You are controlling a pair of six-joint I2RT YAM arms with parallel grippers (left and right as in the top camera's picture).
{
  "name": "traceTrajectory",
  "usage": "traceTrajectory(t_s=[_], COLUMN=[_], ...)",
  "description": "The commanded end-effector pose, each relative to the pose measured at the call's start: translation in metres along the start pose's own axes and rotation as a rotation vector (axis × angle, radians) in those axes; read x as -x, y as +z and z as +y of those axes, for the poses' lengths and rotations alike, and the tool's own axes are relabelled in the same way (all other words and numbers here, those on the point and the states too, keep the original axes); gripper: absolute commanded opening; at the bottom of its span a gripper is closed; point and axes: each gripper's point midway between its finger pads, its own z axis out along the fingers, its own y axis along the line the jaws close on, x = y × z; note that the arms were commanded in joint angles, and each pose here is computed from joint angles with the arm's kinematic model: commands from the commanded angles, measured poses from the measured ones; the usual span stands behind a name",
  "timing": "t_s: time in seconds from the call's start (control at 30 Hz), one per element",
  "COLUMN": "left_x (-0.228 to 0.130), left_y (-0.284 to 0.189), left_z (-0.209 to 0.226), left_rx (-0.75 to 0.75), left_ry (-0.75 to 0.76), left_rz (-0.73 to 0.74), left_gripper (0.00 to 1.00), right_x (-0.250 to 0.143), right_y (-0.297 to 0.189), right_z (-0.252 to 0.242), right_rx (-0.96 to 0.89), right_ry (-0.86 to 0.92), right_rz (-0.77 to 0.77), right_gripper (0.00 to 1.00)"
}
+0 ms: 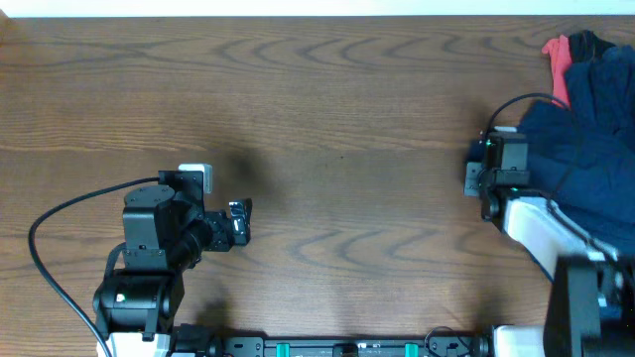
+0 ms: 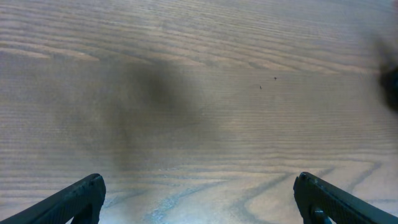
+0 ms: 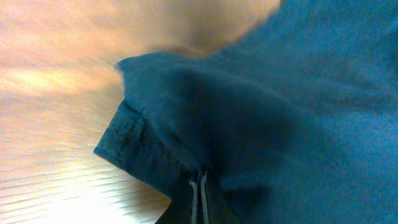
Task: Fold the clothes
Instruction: 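Reach the right gripper into the navy clothing pile and grasp shorts, then drag the navy shorts left onto the open table with the right gripper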
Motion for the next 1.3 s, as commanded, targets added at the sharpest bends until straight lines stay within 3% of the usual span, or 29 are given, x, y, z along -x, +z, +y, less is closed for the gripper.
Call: traceTrajectory(t_s=[0.0, 0.2, 0.43, 0.7, 0.9, 0.93, 0.97, 1.1, 1.27], left_x=[0.009, 0.009, 0.009, 0.009, 0.009, 0.009, 0.009, 0.009, 0.011], left_y=[-0.005, -0.005, -0.005, -0.005, -0.005, -0.005, -0.005, -0.005, -0.005], left_z=[-0.002, -0.002, -0.001, -0.001, -0.002, -0.002, -0.002, -0.002, -0.002], left_rx=[-0.004, -0.004, -0.003, -0.003, -0.004, -0.004, -0.004, -0.004, -0.006], left_ry=[-0.007, -0.007, -0.007, -0.007, -0.006, -0.007, -0.007, -0.006, -0.006], left_rz=[-0.024, -0.024, -0.024, -0.025, -0.027, -0.027, -0.027, -0.027, -0.032], left_gripper=[0.98, 0.98, 0.98, 0.98, 0.98, 0.98, 0.98, 0.98, 0.98], right_x=[0.033, 0.048, 0.018, 0.004, 0.028, 0.031, 0.034, 0.048, 0.066], right_y=[-0.043, -0.119, -0.168, -0.156, -0.134, -0.132, -0.13, -0.128, -0.132], right_z=[0.031, 0.111, 0.2, 0.261, 0.281, 0.279, 0.276, 0.254, 0.197], right_rx=[0.211, 0.541, 0.743, 0.756, 0.753, 0.739, 0.72, 0.631, 0.49], right_ry=[0.007, -0.121, -0.333, -0.407, -0.227, -0.206, -0.193, -0.154, -0.09], right_rz=[-0.117, -0.242, -0.269, -0.323, -0.397, -0.407, -0.413, -0.437, -0.429], right_gripper=[0.01, 0.01, 0.01, 0.01, 0.02, 0.15, 0.36, 0.99, 0.99])
